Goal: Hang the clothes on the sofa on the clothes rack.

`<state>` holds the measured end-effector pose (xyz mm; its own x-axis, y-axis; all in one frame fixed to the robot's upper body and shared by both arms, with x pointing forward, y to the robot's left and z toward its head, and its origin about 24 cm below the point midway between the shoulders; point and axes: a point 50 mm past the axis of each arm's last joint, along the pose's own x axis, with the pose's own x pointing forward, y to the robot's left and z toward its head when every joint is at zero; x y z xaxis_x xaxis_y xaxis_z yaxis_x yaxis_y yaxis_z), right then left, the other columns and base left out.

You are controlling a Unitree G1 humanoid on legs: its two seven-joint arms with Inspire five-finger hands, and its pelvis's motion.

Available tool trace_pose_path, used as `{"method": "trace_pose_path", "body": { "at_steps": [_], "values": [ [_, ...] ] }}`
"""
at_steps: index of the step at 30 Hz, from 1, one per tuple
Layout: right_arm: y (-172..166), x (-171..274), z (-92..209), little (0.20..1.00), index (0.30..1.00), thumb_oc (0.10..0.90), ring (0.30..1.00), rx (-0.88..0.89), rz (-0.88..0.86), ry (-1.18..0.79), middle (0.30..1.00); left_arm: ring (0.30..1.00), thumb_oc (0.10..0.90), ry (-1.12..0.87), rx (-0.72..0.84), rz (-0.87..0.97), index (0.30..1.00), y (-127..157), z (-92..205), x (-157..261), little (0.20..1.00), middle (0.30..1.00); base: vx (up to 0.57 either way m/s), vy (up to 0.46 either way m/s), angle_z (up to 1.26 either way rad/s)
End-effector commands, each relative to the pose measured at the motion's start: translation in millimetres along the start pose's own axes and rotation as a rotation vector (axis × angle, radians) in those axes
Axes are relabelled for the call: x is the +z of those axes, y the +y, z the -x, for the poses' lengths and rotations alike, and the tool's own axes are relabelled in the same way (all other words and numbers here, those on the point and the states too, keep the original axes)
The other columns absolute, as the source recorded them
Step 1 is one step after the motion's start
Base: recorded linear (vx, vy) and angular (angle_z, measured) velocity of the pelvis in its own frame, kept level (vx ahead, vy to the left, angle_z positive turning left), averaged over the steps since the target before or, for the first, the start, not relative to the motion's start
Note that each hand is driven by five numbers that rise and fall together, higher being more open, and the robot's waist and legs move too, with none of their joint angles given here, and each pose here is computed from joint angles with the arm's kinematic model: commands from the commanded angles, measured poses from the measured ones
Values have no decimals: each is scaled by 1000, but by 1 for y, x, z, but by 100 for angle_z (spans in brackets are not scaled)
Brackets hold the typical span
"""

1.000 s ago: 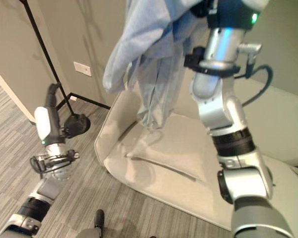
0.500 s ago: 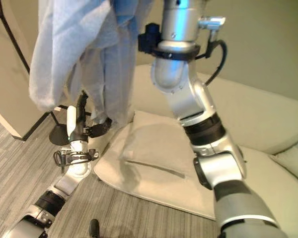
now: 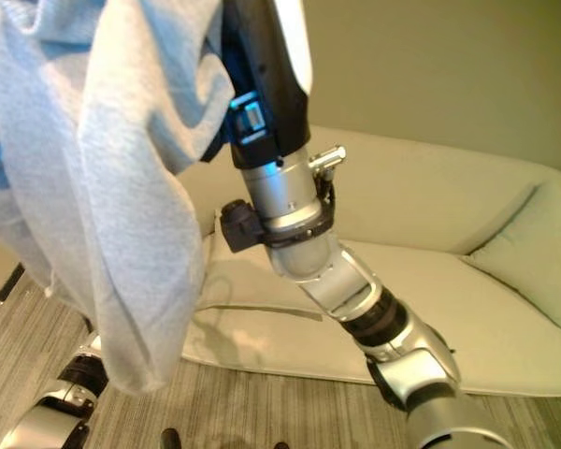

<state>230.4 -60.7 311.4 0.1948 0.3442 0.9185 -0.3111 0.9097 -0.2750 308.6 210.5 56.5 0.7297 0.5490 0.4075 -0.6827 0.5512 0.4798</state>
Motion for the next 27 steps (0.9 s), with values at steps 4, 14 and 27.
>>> {"method": "trace_pose_path", "body": {
  "at_steps": [4,14,27],
  "values": [
    [-10,25,-22,300,300,400,300,-25,-154,-149,300,300,400,-115,41,90,300,7,-24,26,300,300,-2,-7,-3],
    [-25,5,-7,300,300,400,300,-17,-31,-8,300,300,400,-219,196,73,300,70,-26,18,300,300,-1,24,-8],
    [-75,9,45,300,300,400,300,-129,211,110,300,300,400,-481,601,-133,300,174,-47,39,300,300,8,100,32]
  ]
}}
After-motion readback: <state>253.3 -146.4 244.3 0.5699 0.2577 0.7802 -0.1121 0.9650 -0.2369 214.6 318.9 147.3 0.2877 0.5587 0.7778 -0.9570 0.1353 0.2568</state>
